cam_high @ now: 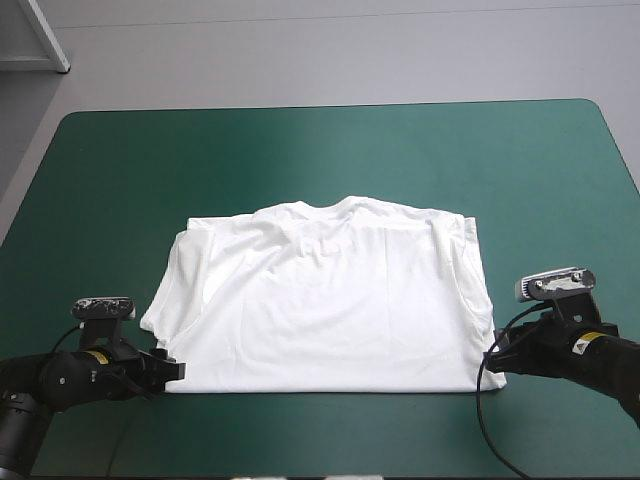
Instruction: Fold the cloth
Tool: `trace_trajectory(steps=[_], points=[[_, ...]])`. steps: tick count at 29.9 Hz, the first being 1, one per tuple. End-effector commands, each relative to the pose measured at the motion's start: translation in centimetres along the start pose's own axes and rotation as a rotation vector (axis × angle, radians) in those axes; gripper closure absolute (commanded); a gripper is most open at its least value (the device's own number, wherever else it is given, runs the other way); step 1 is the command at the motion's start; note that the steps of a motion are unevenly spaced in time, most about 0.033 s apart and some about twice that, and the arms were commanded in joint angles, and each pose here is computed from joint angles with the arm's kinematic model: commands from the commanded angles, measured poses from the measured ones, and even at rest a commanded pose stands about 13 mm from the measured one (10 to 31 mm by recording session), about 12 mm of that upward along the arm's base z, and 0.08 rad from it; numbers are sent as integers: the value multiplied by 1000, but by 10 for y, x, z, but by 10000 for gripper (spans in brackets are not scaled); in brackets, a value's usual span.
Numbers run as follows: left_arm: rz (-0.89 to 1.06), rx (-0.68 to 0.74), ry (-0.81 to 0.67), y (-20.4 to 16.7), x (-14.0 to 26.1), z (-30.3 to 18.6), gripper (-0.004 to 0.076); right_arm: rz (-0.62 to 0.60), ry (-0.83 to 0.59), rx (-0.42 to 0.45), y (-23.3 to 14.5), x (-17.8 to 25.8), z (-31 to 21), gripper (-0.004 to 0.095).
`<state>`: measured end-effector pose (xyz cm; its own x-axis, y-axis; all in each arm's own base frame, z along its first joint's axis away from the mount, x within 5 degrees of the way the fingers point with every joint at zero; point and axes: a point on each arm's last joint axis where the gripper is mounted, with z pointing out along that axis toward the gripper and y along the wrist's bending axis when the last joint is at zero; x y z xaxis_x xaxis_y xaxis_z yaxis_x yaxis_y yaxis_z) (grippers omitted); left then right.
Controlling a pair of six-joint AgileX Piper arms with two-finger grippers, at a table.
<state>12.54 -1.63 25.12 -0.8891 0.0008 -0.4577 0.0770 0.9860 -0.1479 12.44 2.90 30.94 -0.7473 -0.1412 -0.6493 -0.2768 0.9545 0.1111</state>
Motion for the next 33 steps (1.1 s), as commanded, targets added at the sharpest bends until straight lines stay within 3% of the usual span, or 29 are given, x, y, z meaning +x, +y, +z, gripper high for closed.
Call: trace_trajectory(steps=[1, 19, 21, 25, 31, 33], points=[[-32, -3, -65, 1, -5, 1, 273, 11, -93, 14, -1, -9, -4, 468], [-41, -68, 216, 15, -9, 55, 384, -2, -141, 28, -2, -14, -5, 472], [-43, -69, 247, 16, -9, 61, 451, -2, -141, 28, -2, -14, -5, 490], [7, -57, 296, 16, -7, 64, 687, -15, -102, 34, -3, -10, -5, 534], [26, -46, 306, 15, -5, 63, 703, -14, 13, 42, -6, 6, 8, 540], [26, -46, 306, 15, -5, 63, 703, 2, 62, 29, -7, 13, 17, 501]])
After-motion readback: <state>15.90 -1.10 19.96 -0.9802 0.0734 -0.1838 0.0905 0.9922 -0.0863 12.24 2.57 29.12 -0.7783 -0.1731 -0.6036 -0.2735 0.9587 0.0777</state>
